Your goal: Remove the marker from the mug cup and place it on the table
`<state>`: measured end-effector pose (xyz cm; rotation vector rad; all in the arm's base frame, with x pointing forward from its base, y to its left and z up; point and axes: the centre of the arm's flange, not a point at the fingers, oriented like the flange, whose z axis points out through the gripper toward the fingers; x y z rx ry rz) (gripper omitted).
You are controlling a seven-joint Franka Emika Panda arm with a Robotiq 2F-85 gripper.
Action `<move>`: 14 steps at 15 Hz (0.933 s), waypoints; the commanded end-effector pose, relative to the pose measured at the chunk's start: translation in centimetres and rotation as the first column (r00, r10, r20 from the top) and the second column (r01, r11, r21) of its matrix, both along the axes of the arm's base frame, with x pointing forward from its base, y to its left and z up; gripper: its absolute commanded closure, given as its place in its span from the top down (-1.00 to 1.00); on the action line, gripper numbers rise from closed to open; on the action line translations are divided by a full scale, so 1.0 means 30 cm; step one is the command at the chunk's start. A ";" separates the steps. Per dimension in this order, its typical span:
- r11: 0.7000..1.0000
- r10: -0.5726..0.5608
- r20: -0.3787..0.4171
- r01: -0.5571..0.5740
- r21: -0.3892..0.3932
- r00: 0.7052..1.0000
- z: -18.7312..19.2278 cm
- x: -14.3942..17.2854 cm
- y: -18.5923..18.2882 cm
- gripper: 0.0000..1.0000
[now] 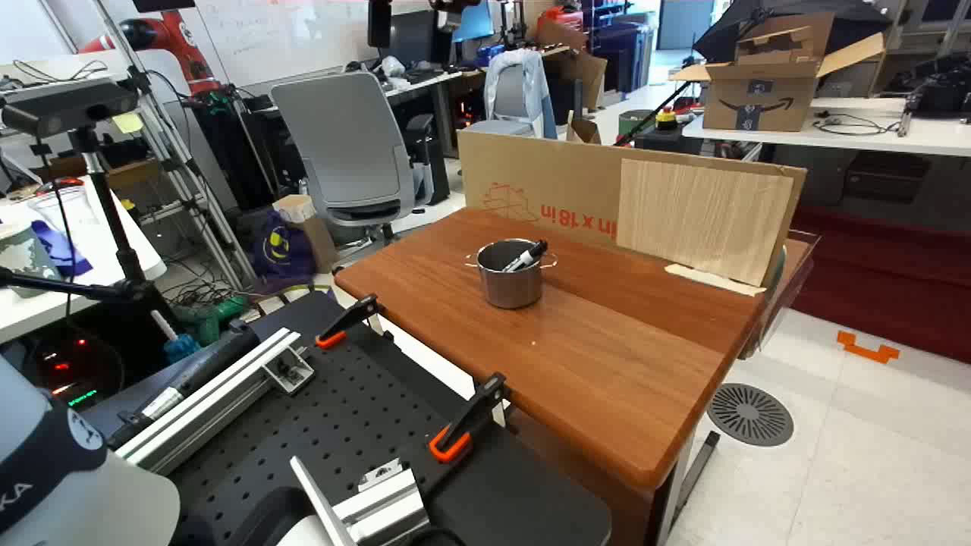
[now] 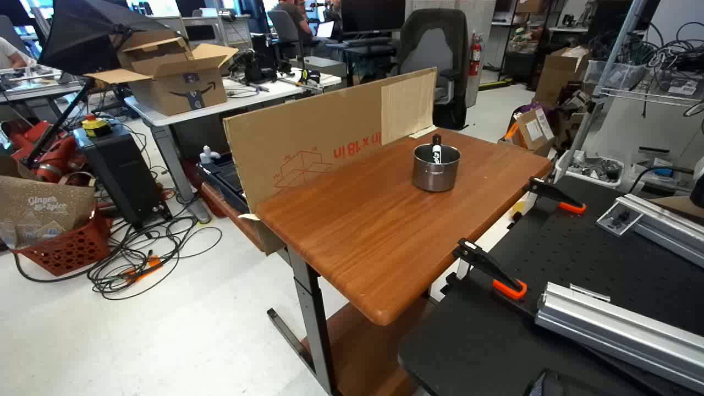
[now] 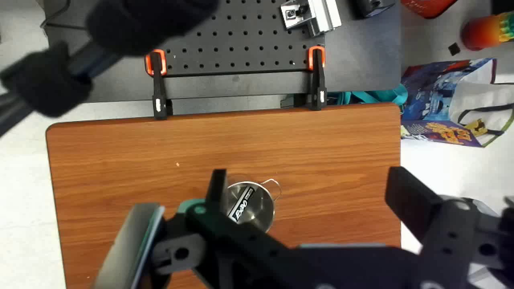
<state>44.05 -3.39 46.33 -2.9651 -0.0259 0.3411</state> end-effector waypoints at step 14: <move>0.991 -0.129 0.061 0.126 0.052 0.990 -0.197 0.116 0.018 1.00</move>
